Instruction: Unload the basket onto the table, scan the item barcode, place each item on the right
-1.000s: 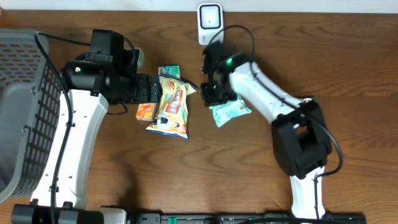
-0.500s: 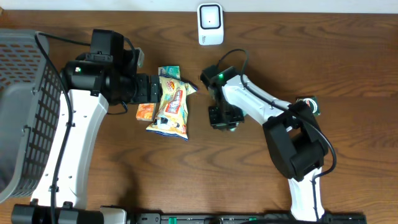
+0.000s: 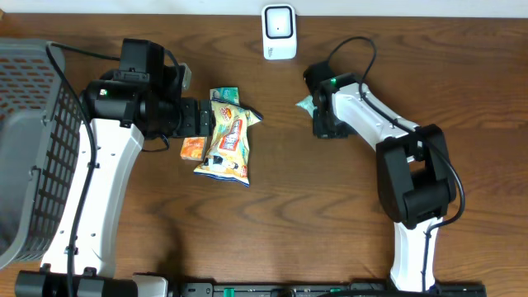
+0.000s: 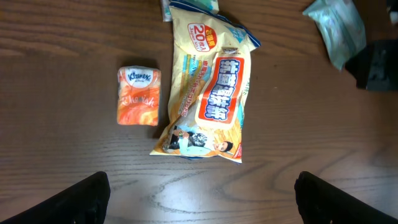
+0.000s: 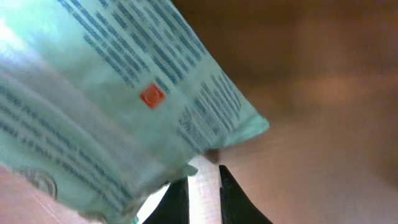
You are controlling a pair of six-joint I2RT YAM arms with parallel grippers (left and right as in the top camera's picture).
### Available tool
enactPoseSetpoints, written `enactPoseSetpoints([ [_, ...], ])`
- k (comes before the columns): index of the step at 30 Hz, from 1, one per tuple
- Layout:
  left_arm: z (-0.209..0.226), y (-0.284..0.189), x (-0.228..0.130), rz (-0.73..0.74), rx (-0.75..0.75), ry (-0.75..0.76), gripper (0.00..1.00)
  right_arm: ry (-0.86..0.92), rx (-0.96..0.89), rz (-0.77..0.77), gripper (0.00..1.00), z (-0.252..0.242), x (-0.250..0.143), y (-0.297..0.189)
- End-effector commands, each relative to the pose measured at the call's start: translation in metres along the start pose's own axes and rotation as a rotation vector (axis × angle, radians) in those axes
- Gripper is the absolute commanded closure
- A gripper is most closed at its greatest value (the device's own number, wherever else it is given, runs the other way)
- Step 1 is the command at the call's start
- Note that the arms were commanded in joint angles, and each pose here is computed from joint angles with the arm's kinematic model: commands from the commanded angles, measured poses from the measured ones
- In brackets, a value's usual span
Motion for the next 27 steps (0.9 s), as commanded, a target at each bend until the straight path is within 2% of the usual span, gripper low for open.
enactPoseSetpoints([
  [1, 0.001, 0.003, -0.001, 0.009, -0.007, 0.01, 0.06, -0.106, 0.126, -0.035, 0.86, 0.009, 0.014, -0.015],
  [4, 0.001, 0.003, -0.001, 0.009, -0.007, 0.01, 0.06, -0.088, 0.283, -0.036, 0.79, 0.008, 0.023, -0.042],
  [9, 0.001, 0.003, -0.001, 0.009, -0.007, 0.01, 0.06, 0.138, 0.464, 0.006, 0.64, -0.022, 0.043, -0.064],
  [13, 0.001, 0.003, -0.001, 0.009, -0.007, 0.01, 0.06, 0.065, 0.686, 0.057, 0.66, -0.002, 0.048, -0.052],
  [20, 0.001, 0.003, -0.001, 0.009, -0.007, 0.01, 0.06, -0.04, 0.654, 0.174, 0.69, 0.05, 0.013, -0.017],
  [24, 0.001, 0.003, -0.001, 0.009, -0.007, 0.01, 0.06, -0.026, 0.586, 0.15, 0.69, 0.043, 0.015, -0.012],
  [27, 0.001, 0.003, -0.001, 0.009, -0.007, 0.01, 0.06, 0.043, 0.469, 0.132, 0.7, 0.019, 0.023, -0.002],
])
Point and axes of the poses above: each gripper's point midway between its finger pads, its own y axis out along the fingers, its own z axis along the line the jaws close on, x = y × z, the point moved 7 cm from there along -y, back along the fingers, and after that the axes turned 10 degrees about y, right-handed, at the moved point
